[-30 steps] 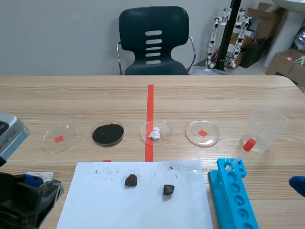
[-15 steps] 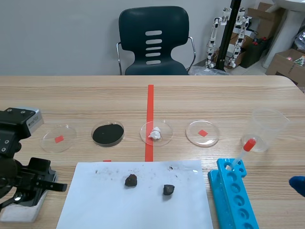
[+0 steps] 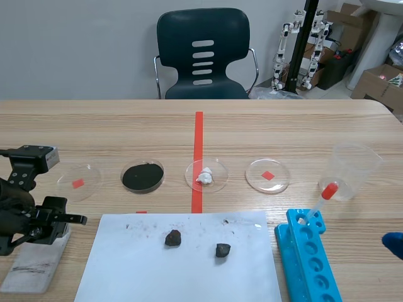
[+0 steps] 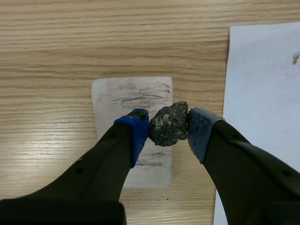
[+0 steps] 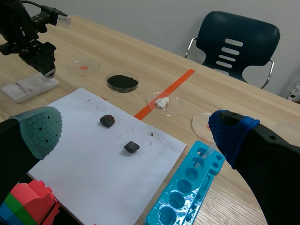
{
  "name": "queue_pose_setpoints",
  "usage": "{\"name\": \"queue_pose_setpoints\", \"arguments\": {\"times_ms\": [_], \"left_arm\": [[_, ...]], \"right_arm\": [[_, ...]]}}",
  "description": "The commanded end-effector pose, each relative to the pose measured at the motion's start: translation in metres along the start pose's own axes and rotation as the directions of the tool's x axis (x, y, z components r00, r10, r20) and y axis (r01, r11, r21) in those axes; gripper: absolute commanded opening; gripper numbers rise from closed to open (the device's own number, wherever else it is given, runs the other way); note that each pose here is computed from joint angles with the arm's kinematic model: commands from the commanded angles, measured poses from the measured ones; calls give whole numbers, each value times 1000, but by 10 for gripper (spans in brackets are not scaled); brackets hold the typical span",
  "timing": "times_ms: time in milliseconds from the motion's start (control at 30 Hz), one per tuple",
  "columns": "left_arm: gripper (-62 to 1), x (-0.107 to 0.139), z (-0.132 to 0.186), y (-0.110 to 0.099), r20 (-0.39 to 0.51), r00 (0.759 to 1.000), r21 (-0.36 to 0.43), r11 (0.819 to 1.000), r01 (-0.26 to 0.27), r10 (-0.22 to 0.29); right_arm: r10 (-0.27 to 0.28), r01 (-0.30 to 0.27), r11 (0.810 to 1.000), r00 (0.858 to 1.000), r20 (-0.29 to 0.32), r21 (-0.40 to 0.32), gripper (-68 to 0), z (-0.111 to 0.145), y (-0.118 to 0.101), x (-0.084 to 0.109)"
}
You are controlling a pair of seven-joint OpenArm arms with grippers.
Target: Rub the mineral on the streak plate
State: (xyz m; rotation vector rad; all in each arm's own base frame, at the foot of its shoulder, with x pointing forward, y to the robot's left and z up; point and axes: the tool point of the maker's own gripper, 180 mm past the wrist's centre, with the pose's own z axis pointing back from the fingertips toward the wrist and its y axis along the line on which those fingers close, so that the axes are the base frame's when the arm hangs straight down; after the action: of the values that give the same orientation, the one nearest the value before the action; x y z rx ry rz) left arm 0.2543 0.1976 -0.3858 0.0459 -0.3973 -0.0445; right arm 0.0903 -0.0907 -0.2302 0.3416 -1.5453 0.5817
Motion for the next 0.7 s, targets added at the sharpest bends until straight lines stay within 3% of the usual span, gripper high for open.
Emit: {"name": "queue_pose_setpoints", "arguments": {"times_ms": [0, 300, 667], "left_arm": [[-479, 9, 2, 1, 19, 1000, 1, 1000, 5, -5], [-479, 5, -14, 18, -43, 999, 31, 999, -13, 15], [-479, 5, -16, 18, -56, 998, 21, 1000, 1, 0]], "right_arm": [[5, -5, 1000, 999, 41, 0, 4, -4, -2, 10], [5, -5, 1000, 999, 41, 0, 4, -4, -2, 10], [5, -5, 1000, 999, 41, 0, 4, -4, -2, 10]]}}
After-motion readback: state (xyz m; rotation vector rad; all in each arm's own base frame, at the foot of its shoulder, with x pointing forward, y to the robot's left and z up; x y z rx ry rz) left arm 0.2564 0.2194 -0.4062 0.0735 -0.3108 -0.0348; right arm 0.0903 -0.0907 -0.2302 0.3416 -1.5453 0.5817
